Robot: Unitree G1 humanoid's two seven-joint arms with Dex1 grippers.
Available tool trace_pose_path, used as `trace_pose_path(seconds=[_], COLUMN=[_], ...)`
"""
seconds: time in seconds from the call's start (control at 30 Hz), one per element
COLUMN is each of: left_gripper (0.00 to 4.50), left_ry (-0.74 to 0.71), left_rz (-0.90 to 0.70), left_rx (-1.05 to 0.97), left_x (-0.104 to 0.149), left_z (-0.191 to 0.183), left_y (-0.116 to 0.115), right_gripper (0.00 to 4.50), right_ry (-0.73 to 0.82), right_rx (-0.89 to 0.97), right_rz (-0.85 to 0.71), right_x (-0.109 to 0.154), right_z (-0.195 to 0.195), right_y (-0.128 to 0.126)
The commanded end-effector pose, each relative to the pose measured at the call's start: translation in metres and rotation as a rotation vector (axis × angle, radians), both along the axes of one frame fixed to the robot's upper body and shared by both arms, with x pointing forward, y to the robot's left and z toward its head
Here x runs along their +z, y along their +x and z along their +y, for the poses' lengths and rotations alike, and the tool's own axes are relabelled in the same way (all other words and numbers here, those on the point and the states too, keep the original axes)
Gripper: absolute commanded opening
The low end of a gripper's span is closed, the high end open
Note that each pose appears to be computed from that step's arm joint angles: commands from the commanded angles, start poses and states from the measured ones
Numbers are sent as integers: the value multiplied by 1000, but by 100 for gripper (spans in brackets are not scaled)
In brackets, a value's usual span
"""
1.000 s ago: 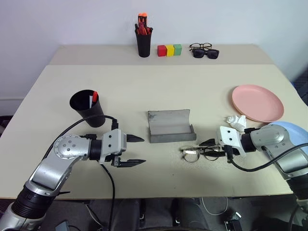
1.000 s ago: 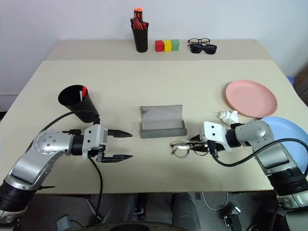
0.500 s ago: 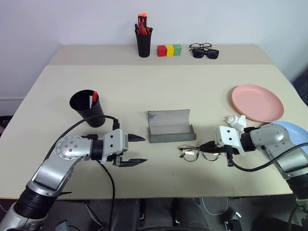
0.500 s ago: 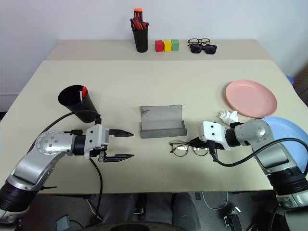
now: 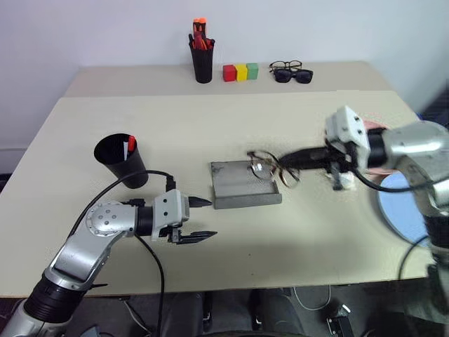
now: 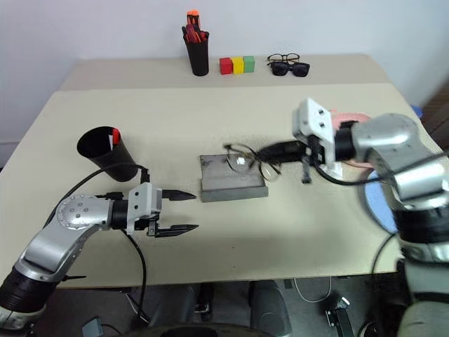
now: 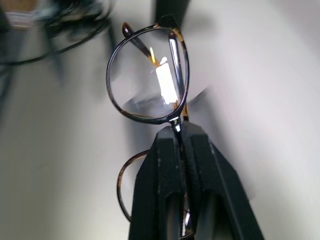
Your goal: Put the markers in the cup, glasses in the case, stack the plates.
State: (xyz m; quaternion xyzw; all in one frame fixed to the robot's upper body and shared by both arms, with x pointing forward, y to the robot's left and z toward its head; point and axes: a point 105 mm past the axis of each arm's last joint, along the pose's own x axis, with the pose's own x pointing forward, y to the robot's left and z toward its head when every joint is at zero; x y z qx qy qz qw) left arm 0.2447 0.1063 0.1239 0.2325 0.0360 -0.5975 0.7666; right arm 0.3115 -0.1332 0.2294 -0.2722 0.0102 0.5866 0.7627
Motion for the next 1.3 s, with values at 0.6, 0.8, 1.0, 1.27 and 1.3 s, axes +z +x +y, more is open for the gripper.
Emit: trace_pose_path(seconds=[0.6,0.8,1.0,1.27,1.3], left_gripper=[331,331,331,331,331], left_ry=[1,-2,-11,-65,-70], left_rz=[-50,-53,-53,-65,-78], left_rx=[132,138,140,159,166], left_x=[10,10,10,19,21], left_z=[12,12,12,6,5], left_y=[-5,-2,4,20,25], right_gripper=[3,96,339,339,339], right_ry=[-143,-224,-137,3,20], right_rx=[24,54,-61,-248,-276], right_rz=[-87,-30,-57,-79,-75], right_x=[-76,-98,-82,-47,-45], right_z=[33,29,24,0,-5], right_y=[19,5,13,21,21])
